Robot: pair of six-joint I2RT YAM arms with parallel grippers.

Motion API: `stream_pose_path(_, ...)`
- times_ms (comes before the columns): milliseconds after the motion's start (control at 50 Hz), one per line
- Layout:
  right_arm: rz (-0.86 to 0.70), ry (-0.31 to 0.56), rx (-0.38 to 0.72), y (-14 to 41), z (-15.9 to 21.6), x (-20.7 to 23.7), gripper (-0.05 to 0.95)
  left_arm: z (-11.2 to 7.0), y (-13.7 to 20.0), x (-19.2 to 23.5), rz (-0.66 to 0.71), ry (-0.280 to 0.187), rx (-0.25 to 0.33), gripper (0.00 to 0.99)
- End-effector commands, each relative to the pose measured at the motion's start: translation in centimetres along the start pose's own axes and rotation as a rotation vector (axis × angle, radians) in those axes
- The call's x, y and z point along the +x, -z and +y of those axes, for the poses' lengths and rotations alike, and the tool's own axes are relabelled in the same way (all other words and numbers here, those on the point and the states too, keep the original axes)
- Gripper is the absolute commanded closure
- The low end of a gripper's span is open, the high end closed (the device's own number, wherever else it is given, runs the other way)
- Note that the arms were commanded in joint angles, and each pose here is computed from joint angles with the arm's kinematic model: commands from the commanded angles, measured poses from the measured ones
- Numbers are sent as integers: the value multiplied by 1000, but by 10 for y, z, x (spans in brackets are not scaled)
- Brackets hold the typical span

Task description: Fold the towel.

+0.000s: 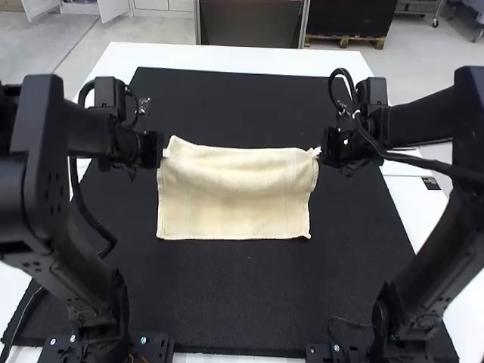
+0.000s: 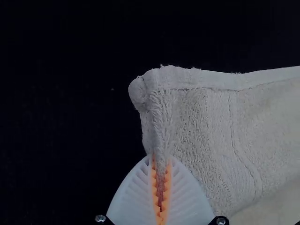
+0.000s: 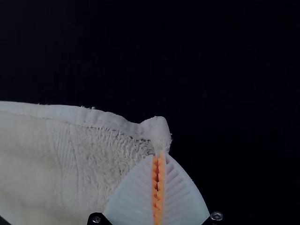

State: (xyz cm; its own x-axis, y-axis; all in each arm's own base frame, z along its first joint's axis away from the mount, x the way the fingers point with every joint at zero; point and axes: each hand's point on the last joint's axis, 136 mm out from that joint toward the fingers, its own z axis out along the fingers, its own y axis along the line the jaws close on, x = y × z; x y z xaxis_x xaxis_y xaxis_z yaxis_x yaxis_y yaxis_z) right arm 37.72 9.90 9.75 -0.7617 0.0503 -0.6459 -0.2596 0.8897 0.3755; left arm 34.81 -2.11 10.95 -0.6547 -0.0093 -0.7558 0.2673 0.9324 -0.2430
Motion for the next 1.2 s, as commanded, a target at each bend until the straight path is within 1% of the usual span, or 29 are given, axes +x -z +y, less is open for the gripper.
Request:
stream_pose_path(0, -16, 4, -5, 9, 0, 0, 923, -2, 10, -4, -22, -34, 0, 979)
stream_pose_path(140, 1, 1, -10, 10, 2, 9, 923, -5, 15, 4, -1, -47, -2, 979)
stream_pose_path(280, 37, -9, -14, 9, 2, 24, 923, -5, 15, 20, 41, -45, -9, 977)
stream_pose_path(360, 57, 4, -16, 9, 2, 32, 923, -5, 15, 31, 64, -34, -11, 979)
stream_pose_path(460, 66, 2, -13, 10, 1, 39, 923, -6, 17, 40, 78, -32, -16, 979)
stream_pose_path(580, 88, -3, -12, 9, 0, 50, 923, -5, 20, 38, 66, -40, -32, 977)
stream_pose_path(640, 100, -10, -10, 9, -2, 56, 923, -4, 20, 39, 65, -48, -41, 977)
stream_pose_path(700, 108, -10, -10, 9, -2, 61, 923, -1, 20, 40, 70, -71, -55, 977)
stream_pose_path(760, 113, -12, -9, 8, -3, 64, 923, 2, 20, 43, 73, -79, -66, 977)
stream_pose_path(800, 116, -9, -9, 8, -3, 66, 923, 4, 20, 44, 75, -93, -75, 977)
stream_pose_path(860, 119, -10, -9, 7, -4, 68, 923, 10, 20, 48, 83, -113, -103, 975)
stream_pose_path(940, 129, -12, -8, 6, -5, 73, 923, 16, 20, 55, 88, -124, -126, 975)
stream_pose_path(1060, 151, -16, -4, 3, -7, 83, 923, 20, 19, 61, 93, -139, -138, 975)
stream_pose_path(1180, 159, -15, -4, 3, -8, 88, 923, 17, 18, 77, 131, -147, -128, 975)
